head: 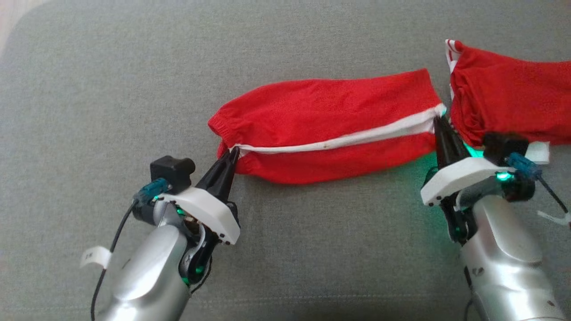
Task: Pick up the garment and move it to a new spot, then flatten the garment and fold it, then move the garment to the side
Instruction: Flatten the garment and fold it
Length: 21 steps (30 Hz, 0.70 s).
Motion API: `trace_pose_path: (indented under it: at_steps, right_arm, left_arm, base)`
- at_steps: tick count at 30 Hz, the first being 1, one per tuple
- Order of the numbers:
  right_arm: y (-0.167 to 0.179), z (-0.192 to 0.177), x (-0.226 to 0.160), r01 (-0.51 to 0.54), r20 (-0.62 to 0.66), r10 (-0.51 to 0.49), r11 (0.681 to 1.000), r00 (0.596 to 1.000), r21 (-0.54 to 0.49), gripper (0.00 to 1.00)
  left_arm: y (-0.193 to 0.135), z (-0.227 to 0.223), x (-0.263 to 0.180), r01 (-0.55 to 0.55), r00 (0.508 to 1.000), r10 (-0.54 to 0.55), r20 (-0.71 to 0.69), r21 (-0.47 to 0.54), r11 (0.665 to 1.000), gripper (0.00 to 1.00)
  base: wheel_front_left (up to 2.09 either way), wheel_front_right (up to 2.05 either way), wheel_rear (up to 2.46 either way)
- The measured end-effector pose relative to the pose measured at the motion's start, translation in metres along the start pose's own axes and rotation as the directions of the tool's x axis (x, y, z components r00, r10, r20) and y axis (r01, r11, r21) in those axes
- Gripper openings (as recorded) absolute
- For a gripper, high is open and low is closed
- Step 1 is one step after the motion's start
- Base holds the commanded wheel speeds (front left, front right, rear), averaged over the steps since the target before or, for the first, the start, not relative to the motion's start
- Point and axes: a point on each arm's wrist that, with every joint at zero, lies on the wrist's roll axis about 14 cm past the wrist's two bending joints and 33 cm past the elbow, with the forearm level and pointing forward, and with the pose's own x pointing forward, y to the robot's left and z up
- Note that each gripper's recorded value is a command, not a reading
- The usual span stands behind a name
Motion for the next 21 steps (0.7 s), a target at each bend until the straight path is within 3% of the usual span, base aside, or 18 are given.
trace_pose_path:
  at_steps: [6, 13, 21]
  right_arm:
    - [0.012, 0.045, -0.008, -0.042, 0.178, 0.061, 0.993, 0.982, -0.106, 0.0]
    - [0.018, 0.06, -0.035, -0.054, 0.27, 0.091, 0.989, 0.959, -0.14, 0.0]
    - [0.03, 0.118, -0.058, -0.071, 0.436, 0.147, 0.98, 0.888, -0.185, 0.0]
  left_arm:
    - [0.003, 0.007, -0.001, -0.006, 1.0, 0.006, 0.016, 0.012, 1.0, 0.0]
    - [0.006, 0.025, -0.004, -0.013, 0.997, 0.012, 0.071, 0.016, 1.0, 0.0]
    - [-0.005, 0.084, -0.014, 0.029, 0.972, -0.047, 0.23, 0.08, 0.996, 0.0]
  base:
    - [0.0, 0.0, 0.0]
    - [0.0, 0.0, 0.0]
    - [0.0, 0.0, 0.0]
